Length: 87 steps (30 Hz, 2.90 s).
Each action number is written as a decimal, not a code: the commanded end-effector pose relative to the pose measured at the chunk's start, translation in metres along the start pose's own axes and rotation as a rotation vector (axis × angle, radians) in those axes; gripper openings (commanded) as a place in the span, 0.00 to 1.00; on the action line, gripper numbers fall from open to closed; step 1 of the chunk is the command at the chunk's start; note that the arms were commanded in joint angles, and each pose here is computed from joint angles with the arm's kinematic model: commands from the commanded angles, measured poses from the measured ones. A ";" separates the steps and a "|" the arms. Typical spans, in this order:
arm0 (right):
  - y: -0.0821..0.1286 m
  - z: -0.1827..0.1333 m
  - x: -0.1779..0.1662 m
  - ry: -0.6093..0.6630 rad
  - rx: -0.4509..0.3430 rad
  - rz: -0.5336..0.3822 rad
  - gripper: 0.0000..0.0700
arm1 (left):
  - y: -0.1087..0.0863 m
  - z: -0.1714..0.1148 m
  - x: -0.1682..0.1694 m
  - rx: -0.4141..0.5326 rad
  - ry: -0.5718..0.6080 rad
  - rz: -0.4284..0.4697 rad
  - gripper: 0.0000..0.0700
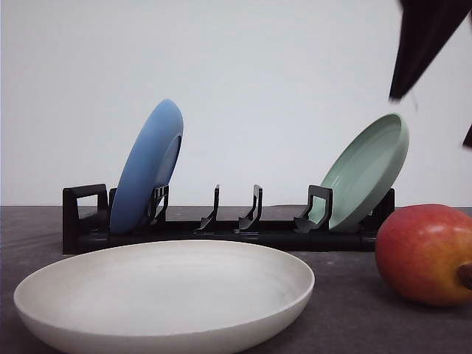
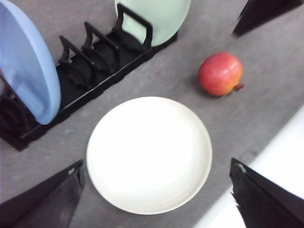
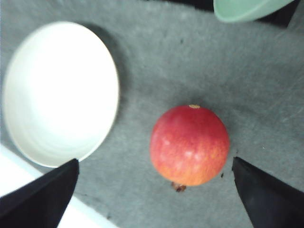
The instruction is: Place pomegranate in white plate
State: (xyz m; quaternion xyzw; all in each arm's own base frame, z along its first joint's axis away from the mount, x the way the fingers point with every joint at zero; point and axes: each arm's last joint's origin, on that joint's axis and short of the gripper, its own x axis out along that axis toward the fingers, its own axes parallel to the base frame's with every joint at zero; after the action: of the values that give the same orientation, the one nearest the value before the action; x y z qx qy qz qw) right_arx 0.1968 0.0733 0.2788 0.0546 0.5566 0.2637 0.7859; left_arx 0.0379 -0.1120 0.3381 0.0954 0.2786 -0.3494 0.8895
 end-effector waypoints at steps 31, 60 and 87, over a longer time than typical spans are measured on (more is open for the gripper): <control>-0.016 0.026 0.109 0.348 0.039 -0.136 0.64 | 0.031 -0.031 -0.037 -0.159 -0.166 -0.163 0.77; 0.152 0.044 0.168 0.228 -0.361 0.086 0.64 | 0.034 -0.030 -0.037 -0.170 -0.205 -0.068 0.77; 0.157 0.040 0.180 0.235 -0.378 0.095 1.00 | 0.034 -0.030 -0.037 -0.177 -0.206 -0.068 0.77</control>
State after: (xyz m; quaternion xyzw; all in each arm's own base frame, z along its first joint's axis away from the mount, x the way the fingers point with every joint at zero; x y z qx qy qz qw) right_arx 0.2224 0.2956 0.1959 -0.1005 0.5906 0.3959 0.6960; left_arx 0.0261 -0.0534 0.3315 -0.0241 0.2217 -0.3559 0.9075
